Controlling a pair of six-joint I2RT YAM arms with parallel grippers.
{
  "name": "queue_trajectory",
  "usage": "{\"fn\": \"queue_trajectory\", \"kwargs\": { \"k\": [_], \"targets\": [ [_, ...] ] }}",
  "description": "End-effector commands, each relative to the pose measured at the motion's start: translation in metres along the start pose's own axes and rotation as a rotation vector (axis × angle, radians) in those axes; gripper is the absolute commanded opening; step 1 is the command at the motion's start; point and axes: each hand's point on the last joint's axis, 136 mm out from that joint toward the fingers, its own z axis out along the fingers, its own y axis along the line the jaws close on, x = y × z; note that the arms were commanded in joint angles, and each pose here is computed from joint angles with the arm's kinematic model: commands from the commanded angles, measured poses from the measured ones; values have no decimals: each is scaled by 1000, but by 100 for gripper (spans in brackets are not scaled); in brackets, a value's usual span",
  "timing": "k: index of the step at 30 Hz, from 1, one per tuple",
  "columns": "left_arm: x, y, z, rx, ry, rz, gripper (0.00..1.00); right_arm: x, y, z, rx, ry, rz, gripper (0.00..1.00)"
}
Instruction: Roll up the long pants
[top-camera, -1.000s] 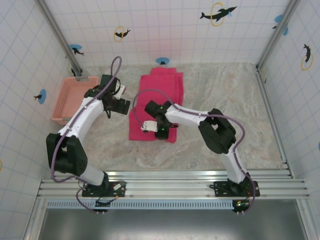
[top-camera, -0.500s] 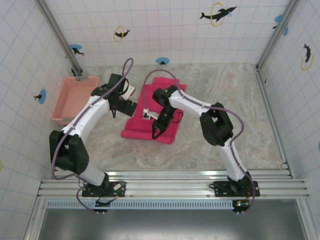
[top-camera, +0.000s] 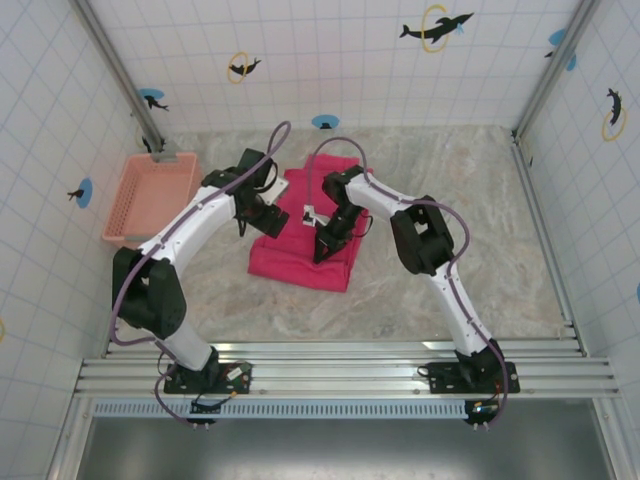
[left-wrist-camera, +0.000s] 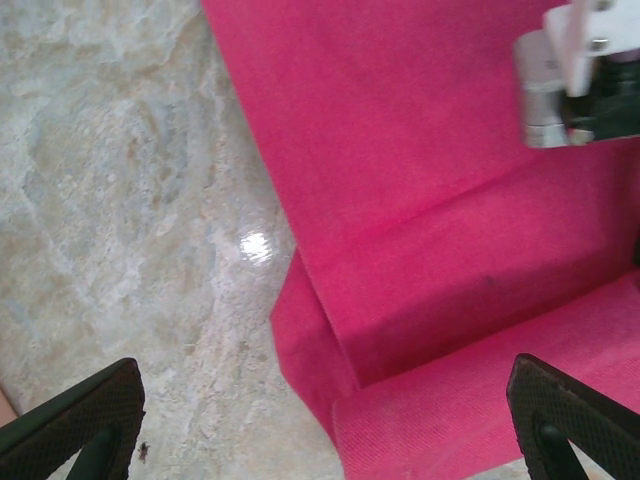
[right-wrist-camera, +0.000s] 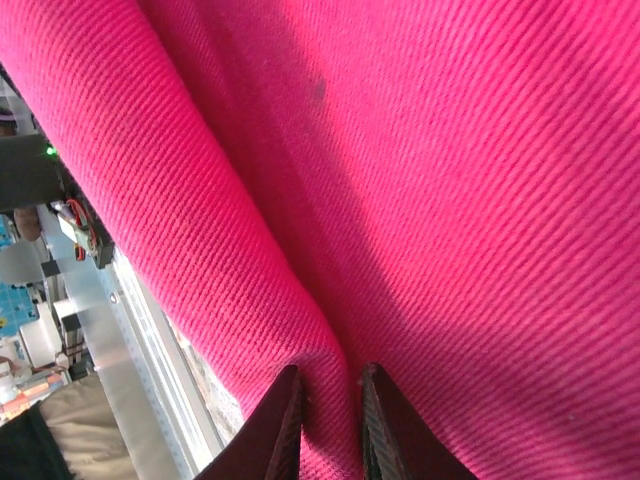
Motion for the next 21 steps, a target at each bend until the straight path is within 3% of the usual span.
{"fn": "queue_trajectory", "kwargs": {
  "k": [1, 7, 11, 17, 21],
  "targets": [
    [11, -20, 7, 35, 53, 33, 93, -6, -12, 1, 13, -6, 16, 20],
    [39, -37, 33, -2, 150, 65, 85, -11, -21, -7, 73, -18, 12, 21],
    [47, -37, 49, -21, 166, 2, 85, -16, -25, -23, 176, -34, -23, 29],
    [45, -38, 70, -26, 181, -8, 85, -39, -11, -87, 403, -170, -137, 43],
    [43, -38, 82, -30, 191, 12, 85, -32, 17, -121, 504, -212, -241, 47]
  ]
}}
